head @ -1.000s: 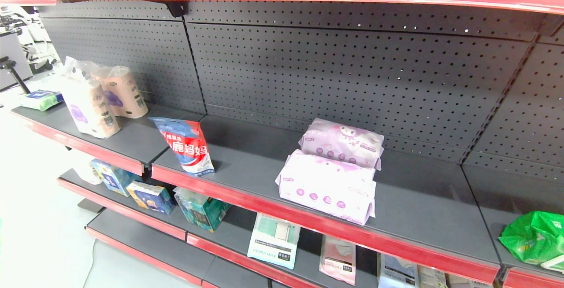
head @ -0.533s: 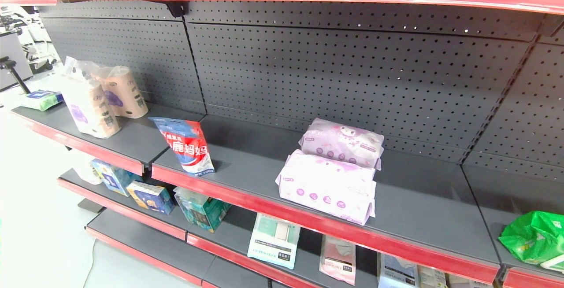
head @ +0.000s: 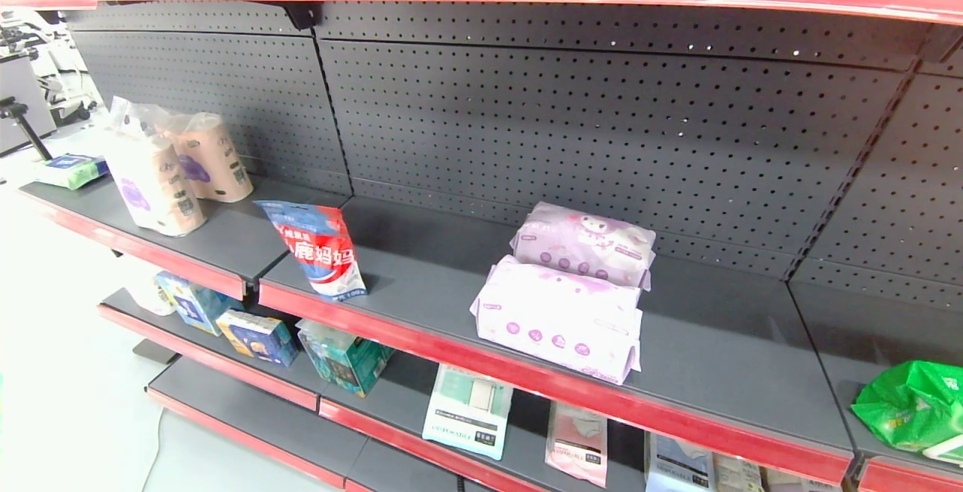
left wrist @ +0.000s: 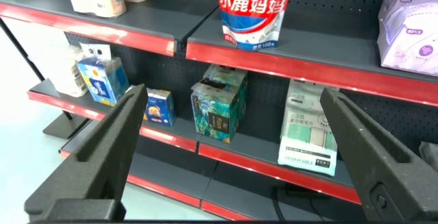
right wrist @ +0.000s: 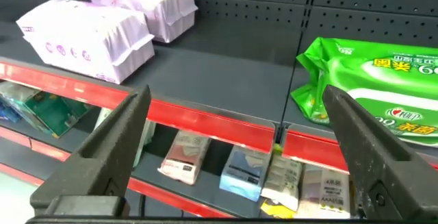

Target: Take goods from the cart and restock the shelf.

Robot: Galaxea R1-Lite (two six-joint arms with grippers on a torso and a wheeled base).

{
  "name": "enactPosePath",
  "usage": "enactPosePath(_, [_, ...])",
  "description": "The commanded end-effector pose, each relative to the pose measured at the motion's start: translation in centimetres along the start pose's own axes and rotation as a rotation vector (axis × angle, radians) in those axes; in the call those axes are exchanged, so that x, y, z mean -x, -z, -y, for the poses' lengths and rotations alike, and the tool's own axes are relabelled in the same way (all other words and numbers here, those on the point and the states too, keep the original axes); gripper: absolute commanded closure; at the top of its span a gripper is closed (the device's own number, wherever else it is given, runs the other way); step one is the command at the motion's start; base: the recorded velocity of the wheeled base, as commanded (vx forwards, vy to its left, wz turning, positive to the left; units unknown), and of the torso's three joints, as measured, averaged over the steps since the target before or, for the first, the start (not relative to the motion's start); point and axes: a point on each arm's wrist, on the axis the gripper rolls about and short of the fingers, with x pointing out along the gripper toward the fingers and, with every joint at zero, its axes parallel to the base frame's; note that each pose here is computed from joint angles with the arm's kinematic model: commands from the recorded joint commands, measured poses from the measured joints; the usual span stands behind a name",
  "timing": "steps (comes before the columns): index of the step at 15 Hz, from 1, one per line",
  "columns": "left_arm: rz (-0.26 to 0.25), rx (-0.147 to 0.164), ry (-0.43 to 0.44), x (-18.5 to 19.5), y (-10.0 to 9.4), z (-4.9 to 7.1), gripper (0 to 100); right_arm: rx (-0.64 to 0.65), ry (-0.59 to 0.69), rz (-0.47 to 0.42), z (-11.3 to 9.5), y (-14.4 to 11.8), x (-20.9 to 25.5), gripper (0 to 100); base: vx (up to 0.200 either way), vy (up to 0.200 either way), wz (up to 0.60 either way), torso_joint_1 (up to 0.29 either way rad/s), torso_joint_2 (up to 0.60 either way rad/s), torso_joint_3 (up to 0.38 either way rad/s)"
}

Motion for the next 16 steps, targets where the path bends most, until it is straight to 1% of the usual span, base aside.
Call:
enactPosePath(1, [0.001,0.0,-0.001,0.0,0.0,0.0,0,-0.006,-0.001,0.001,0.0,-0.01,0.0,0,0.0,0.0,0.0,0.0,0.0,0.0])
enactPosePath(7, [0.001,0.0,-0.001,0.0,0.0,0.0,0,-0.009,0.001,0.001,0.0,-0.01,0.0,0,0.0,0.0,0.0,0.0,0.0,0.0])
enactPosePath(16, [0.001,-0.001,-0.001,0.0,0.0,0.0,0,-0.006,0.001,0.001,0.0,-0.01,0.0,0,0.0,0.0,-0.6,0.004,0.0,0.001])
